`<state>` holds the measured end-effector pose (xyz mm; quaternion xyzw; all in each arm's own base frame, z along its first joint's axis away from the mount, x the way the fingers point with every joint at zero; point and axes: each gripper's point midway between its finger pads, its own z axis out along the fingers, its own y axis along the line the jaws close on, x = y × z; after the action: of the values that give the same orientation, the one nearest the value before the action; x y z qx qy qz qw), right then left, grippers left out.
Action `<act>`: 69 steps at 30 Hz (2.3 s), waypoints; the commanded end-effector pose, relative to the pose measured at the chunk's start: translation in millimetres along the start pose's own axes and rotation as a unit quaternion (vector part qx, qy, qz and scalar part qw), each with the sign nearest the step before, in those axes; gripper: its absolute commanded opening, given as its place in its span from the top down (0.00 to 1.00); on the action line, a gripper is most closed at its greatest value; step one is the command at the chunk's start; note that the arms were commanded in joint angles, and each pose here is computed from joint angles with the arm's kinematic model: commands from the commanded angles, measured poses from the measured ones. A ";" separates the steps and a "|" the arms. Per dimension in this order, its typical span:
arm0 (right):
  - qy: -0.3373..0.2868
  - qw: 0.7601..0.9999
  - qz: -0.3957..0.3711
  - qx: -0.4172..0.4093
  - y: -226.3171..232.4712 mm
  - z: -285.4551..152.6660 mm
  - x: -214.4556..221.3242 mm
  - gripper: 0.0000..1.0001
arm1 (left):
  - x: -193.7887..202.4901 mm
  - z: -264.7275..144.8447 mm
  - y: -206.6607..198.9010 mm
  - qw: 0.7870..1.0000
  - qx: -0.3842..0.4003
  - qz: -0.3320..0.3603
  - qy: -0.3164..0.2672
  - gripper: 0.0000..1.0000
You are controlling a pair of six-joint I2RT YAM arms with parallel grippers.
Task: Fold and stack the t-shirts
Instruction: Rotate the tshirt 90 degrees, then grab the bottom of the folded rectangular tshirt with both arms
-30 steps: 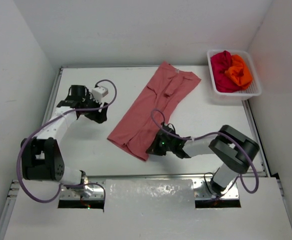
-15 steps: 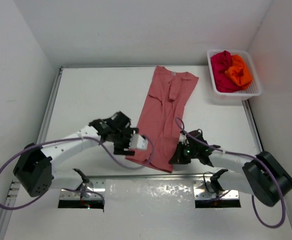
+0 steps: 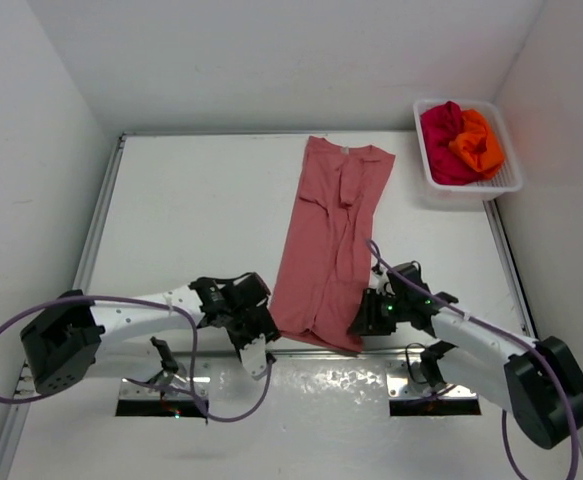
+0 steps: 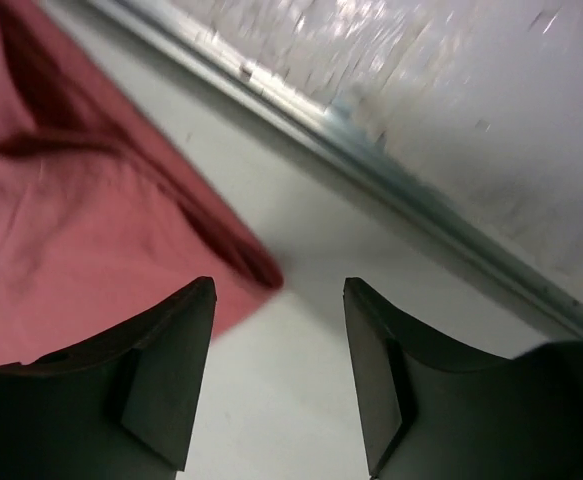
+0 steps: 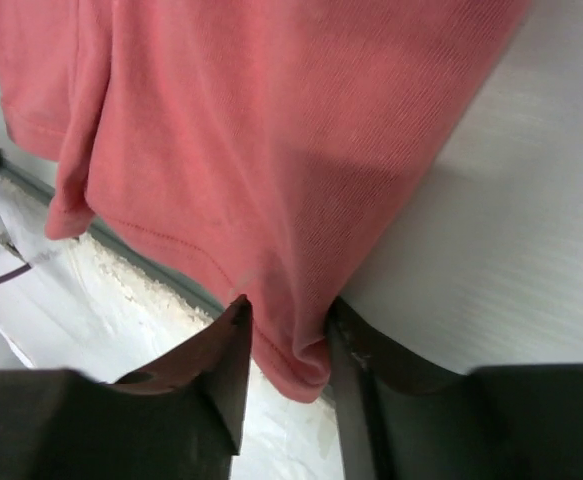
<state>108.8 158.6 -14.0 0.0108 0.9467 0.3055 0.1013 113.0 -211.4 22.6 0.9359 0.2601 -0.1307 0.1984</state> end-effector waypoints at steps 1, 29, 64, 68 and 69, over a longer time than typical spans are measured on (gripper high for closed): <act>0.068 0.989 0.018 0.129 -60.9 -9.8 49.7 0.60 | -22.1 17.5 19.5 0.994 -0.037 0.098 -0.038 0.48; 0.060 0.988 0.027 0.143 -65.2 -14.7 52.6 0.54 | 4.9 21.4 30.4 0.996 -0.079 0.040 0.030 0.40; -0.049 0.981 0.050 0.183 -16.8 -73.1 -27.9 1.00 | -70.4 -12.4 82.0 0.972 -0.115 -0.163 -0.122 1.00; -0.088 0.978 0.044 0.185 -7.6 -77.8 -73.5 1.00 | -44.6 -37.8 117.4 0.956 -0.154 -0.223 -0.114 1.00; -0.095 0.977 0.044 0.187 -8.3 -78.4 -79.7 1.00 | -40.5 -40.2 121.7 0.953 -0.157 -0.233 -0.112 1.00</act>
<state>143.2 107.8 49.4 0.1024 0.9753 0.1436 0.1329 135.3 -298.8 88.4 0.8163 0.4283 -0.2150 0.3223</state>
